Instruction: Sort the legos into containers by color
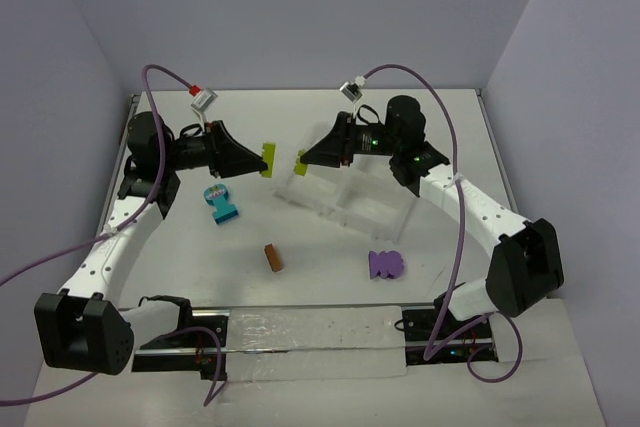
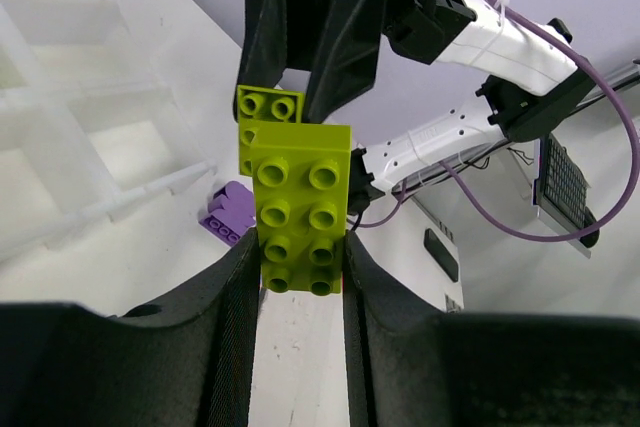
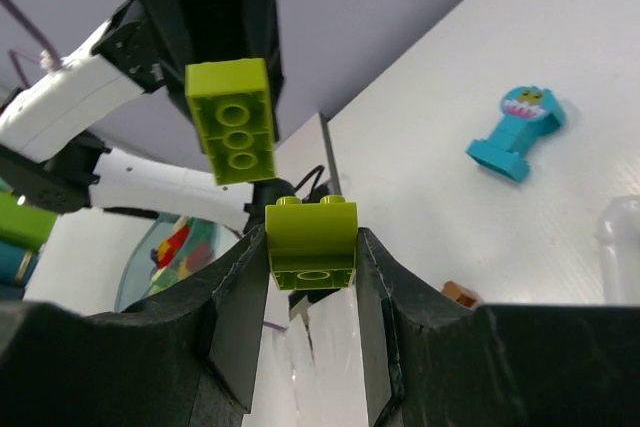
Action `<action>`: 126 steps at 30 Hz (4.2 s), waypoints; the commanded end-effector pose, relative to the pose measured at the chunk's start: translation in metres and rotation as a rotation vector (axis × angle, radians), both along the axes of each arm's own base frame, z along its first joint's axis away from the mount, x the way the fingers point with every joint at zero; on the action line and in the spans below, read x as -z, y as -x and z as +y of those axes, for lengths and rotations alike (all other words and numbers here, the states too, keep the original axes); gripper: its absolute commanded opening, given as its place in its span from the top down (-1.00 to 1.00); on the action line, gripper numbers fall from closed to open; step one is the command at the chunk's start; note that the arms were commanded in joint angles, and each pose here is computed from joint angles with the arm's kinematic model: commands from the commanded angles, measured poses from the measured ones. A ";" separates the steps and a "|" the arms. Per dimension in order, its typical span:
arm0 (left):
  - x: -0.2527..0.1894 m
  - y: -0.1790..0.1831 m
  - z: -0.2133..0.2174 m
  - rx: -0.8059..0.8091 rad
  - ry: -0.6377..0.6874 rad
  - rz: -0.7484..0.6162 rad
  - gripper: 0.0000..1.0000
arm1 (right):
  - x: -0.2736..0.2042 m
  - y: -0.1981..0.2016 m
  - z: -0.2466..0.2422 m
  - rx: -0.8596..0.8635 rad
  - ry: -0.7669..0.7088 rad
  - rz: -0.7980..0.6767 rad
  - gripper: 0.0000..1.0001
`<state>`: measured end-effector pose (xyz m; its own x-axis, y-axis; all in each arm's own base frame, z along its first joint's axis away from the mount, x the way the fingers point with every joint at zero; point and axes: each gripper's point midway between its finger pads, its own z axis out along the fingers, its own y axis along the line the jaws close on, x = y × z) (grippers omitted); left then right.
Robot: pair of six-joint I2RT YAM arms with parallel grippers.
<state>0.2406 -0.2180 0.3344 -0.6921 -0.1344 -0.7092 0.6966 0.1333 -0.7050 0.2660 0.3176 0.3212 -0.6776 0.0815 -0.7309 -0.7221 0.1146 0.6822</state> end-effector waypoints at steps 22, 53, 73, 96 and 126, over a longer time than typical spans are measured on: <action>0.013 -0.048 0.012 -0.264 -0.057 0.089 0.99 | 0.125 -0.191 -0.111 0.974 0.680 0.135 0.86; 0.084 -0.173 -0.083 -0.396 -0.226 0.431 0.99 | 0.104 -0.210 -0.113 0.983 0.734 0.102 -0.36; 0.175 -0.242 -0.145 -0.460 -0.434 0.458 0.87 | 0.056 -0.053 -0.208 1.157 0.623 0.071 -0.39; 0.104 -0.207 -0.127 -0.509 -0.465 0.310 -0.82 | 0.080 0.004 -0.235 1.164 0.691 0.132 -0.41; 0.178 0.015 0.124 -1.235 -0.810 0.583 -0.91 | 0.165 0.085 -0.065 0.672 0.828 0.075 -0.41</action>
